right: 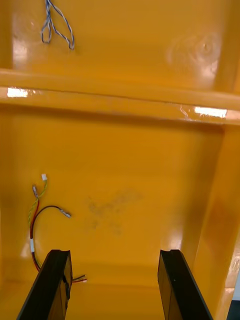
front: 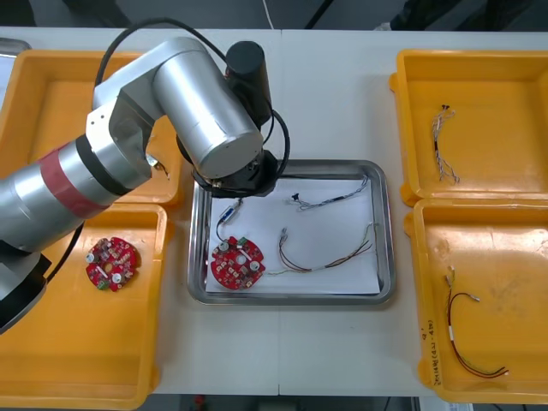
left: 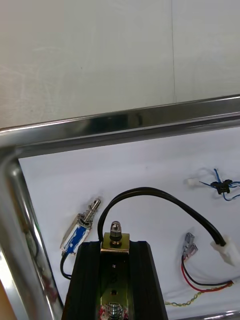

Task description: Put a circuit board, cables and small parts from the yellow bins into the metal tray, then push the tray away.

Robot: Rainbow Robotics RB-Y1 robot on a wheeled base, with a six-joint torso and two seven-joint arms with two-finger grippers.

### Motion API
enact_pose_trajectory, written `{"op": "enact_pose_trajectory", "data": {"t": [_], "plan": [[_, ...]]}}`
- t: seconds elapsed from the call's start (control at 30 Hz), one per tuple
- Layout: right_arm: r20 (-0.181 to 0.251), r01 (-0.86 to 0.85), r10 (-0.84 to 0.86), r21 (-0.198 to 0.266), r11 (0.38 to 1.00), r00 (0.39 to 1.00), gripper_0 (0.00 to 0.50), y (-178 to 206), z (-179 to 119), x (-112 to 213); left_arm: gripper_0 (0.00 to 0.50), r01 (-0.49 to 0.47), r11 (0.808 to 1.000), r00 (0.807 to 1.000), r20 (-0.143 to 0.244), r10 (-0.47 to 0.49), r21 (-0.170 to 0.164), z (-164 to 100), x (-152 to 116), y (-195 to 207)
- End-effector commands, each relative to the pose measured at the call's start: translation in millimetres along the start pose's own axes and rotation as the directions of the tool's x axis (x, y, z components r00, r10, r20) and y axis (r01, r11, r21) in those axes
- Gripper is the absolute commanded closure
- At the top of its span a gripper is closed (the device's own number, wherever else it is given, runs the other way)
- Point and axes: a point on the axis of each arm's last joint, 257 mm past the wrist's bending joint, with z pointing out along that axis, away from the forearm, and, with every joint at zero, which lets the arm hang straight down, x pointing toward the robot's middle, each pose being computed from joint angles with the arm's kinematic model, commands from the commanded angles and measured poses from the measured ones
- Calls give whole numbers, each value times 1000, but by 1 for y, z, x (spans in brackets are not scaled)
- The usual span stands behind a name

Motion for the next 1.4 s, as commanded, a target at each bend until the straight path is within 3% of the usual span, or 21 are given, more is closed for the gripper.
{"op": "enact_pose_trajectory", "data": {"t": [0.03,0.4,0.63,0.67,0.7,0.73,0.77,0.8,0.87,1.13,1.4], "plan": [[18,-159,159,-8,987,987,0,1,0,8,499,-56,998,998,-3,56,20,14,9,-18],[-2,-206,206,10,978,978,0,4,9,13,497,-65,998,998,-3,65,13,45,17,-17],[-8,-188,188,-2,982,982,0,10,10,12,495,-52,998,999,11,52,30,51,18,-19],[-7,-184,184,-7,983,983,0,11,9,11,443,-48,998,999,14,48,29,50,17,-19],[-6,-178,178,-8,984,984,0,12,9,10,296,-44,999,999,12,44,30,50,17,-20],[-5,-177,177,-10,984,984,0,12,9,10,225,-43,999,999,13,42,31,50,17,-20],[-5,-176,176,-11,984,984,0,13,9,9,114,-41,999,999,18,40,30,49,16,-20],[-4,-175,175,-12,985,985,0,14,9,9,46,-40,999,999,25,40,31,48,15,-21],[-4,-172,172,-13,985,985,0,14,9,8,0,-37,999,999,25,37,34,47,15,-22],[3,-140,140,-14,990,990,0,16,7,4,0,-19,999,999,34,17,45,40,12,-26],[9,-110,110,-13,994,994,0,18,8,0,0,19,999,999,34,-20,33,10,0,-15]]}}
